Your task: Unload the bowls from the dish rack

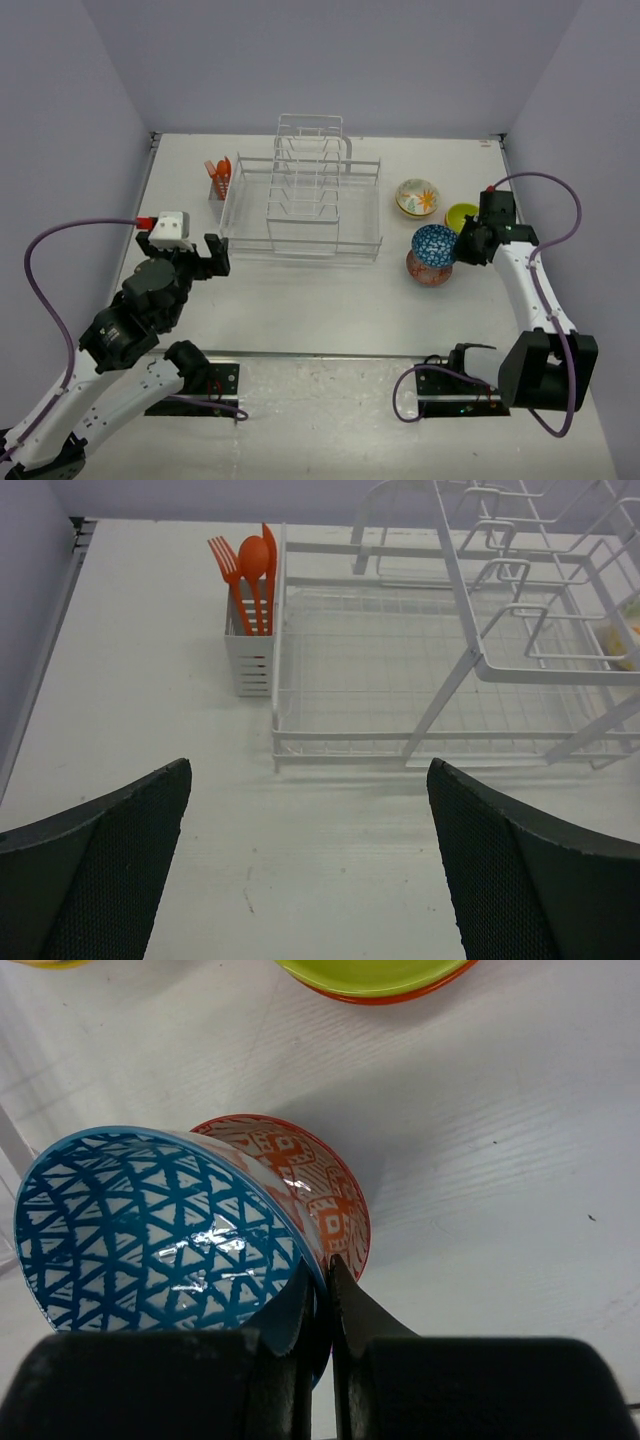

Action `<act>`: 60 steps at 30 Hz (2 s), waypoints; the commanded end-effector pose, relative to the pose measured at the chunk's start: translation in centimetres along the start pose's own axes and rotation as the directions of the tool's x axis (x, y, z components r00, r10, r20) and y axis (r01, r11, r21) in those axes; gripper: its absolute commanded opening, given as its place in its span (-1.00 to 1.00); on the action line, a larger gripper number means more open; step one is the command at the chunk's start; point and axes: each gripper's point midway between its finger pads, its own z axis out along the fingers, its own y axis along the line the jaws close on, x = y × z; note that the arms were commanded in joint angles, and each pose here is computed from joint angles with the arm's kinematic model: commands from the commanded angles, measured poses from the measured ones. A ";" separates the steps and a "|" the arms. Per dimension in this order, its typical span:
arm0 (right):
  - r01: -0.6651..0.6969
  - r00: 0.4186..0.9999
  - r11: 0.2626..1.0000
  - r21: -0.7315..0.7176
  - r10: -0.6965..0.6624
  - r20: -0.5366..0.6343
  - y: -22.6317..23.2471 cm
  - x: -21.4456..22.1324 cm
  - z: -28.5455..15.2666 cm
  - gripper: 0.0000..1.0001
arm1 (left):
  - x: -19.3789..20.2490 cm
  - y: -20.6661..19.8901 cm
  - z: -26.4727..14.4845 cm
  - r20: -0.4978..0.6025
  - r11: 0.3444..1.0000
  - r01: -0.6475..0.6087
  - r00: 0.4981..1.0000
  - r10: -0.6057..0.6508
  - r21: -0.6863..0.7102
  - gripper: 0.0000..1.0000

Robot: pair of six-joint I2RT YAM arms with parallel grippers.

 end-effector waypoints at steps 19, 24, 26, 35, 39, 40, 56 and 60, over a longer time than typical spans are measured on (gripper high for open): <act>-0.036 0.998 0.998 -0.052 0.034 -0.046 0.6 1.8 2.7 -0.75 | -0.3 0.8 0.7 0.062 0.998 0.019 0.998 -0.016 -0.053 1.00; -0.041 0.997 0.998 -0.044 0.039 -0.063 0.4 2.2 2.9 -0.59 | -0.6 1.0 0.5 0.074 0.998 0.028 0.997 -0.024 -0.058 1.00; -0.043 0.997 0.998 -0.039 0.040 -0.070 0.4 2.3 3.0 -0.58 | -0.6 1.3 0.4 0.077 0.997 0.029 0.997 -0.024 -0.071 1.00; -0.051 0.998 0.999 0.005 0.051 0.029 -0.8 1.4 0.2 -0.01 | -1.1 1.9 1.4 0.086 0.995 0.060 0.995 -0.054 -0.078 1.00; -0.048 0.999 0.999 -0.014 0.048 -0.007 -0.3 2.0 0.9 -0.83 | -0.7 2.9 2.9 0.069 0.993 0.071 0.996 -0.064 -0.098 1.00; -0.050 0.999 0.999 -0.019 0.049 -0.017 -0.3 2.1 1.2 -0.88 | -0.5 2.6 3.1 0.057 0.994 0.070 0.996 -0.065 -0.079 1.00; -0.063 0.997 0.997 -0.041 0.065 0.051 0.0 1.2 -0.4 -0.36 | -0.1 2.9 3.5 0.051 0.993 0.077 0.996 -0.073 -0.084 1.00; -0.044 0.981 0.995 -0.090 0.060 0.186 0.8 -1.6 -5.4 -0.01 | -0.3 3.6 3.9 0.047 0.988 0.096 0.995 -0.091 -0.121 1.00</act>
